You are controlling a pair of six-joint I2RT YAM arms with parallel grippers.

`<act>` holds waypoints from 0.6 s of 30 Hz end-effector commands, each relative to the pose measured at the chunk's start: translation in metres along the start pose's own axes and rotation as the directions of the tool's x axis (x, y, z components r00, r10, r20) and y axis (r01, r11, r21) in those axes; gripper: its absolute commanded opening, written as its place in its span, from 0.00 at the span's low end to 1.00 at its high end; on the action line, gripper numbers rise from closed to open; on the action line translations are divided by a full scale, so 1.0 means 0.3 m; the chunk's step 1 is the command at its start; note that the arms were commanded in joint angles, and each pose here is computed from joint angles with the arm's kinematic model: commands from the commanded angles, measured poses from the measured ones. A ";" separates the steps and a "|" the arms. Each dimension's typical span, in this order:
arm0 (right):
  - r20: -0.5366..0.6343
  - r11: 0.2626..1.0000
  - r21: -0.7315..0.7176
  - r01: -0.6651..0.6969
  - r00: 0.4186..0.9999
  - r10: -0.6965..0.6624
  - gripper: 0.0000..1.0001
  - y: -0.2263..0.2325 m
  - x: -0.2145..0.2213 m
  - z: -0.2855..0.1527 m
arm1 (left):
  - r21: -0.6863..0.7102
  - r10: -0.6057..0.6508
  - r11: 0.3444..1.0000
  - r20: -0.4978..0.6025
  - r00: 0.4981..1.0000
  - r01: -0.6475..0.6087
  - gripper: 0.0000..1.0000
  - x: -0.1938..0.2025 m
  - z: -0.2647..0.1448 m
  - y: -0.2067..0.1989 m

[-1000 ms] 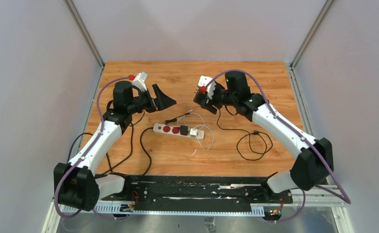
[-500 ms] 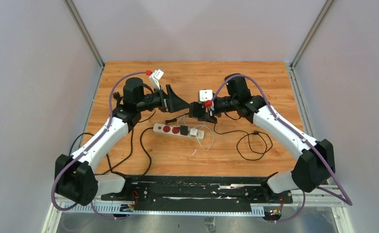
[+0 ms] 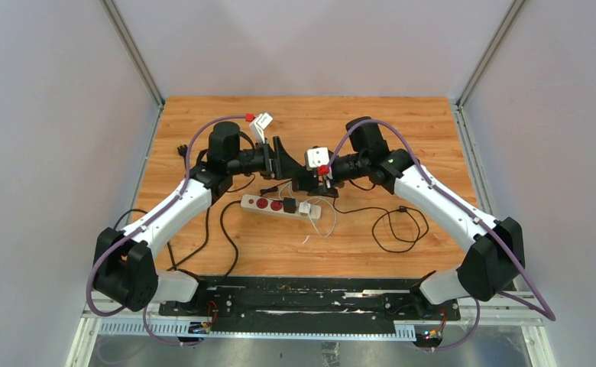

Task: Insert the plug

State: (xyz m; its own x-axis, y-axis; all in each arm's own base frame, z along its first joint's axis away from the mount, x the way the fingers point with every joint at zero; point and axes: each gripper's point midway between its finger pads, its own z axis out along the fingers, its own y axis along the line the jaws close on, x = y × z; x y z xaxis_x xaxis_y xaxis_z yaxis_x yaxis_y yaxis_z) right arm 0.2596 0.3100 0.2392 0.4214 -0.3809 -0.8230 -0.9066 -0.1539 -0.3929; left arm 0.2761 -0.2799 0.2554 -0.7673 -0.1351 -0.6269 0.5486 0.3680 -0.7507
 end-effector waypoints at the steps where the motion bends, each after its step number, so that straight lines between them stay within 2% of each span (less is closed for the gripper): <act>1: 0.035 0.997 -0.020 0.076 0.997 -0.075 0.19 -0.006 -0.068 0.006 | 0.046 0.012 0.999 -0.014 1.000 -0.012 0.71 -0.014 0.022 -0.042; 6: 0.012 0.997 -0.006 0.077 0.997 -0.077 0.19 -0.022 -0.057 0.006 | 0.067 0.015 0.998 -0.039 0.999 -0.012 0.51 0.005 0.033 -0.057; 8: 0.012 0.997 -0.004 0.079 0.997 -0.078 0.21 -0.024 -0.058 0.005 | 0.065 0.013 0.998 -0.040 0.999 -0.011 0.36 0.009 0.032 -0.055; 11: 0.002 0.997 0.005 0.074 0.997 -0.074 0.30 -0.027 -0.055 0.001 | 0.054 0.014 0.998 -0.029 0.999 -0.013 0.03 0.006 0.030 -0.052; 12: -0.004 0.998 0.011 0.068 0.998 -0.068 0.36 -0.031 -0.053 0.000 | 0.049 0.018 0.999 -0.022 1.000 -0.017 0.00 0.003 0.029 -0.050; 14: -0.016 0.998 0.033 0.051 0.999 -0.050 0.44 -0.041 -0.049 -0.005 | 0.031 0.031 0.999 0.000 1.000 -0.031 0.00 -0.008 0.026 -0.045; 17: -0.017 0.989 0.150 -0.012 1.000 0.015 0.73 -0.099 -0.060 -0.023 | 0.002 0.075 0.997 0.038 0.996 -0.075 0.00 -0.031 0.019 -0.037; 18: -0.007 0.976 0.214 -0.043 0.999 0.045 0.77 -0.131 -0.071 -0.036 | -0.011 0.101 0.995 0.064 0.993 -0.101 0.00 -0.046 0.016 -0.034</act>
State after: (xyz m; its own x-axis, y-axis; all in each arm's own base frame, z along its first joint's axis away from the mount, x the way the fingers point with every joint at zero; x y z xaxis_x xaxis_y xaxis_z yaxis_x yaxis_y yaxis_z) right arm 0.2684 0.3112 0.2435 0.4627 -0.4088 -0.7866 -0.8838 -0.1433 -0.4454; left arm 0.2771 -0.2873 0.2501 -0.8096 -0.1454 -0.5687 0.4887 0.3699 -0.7902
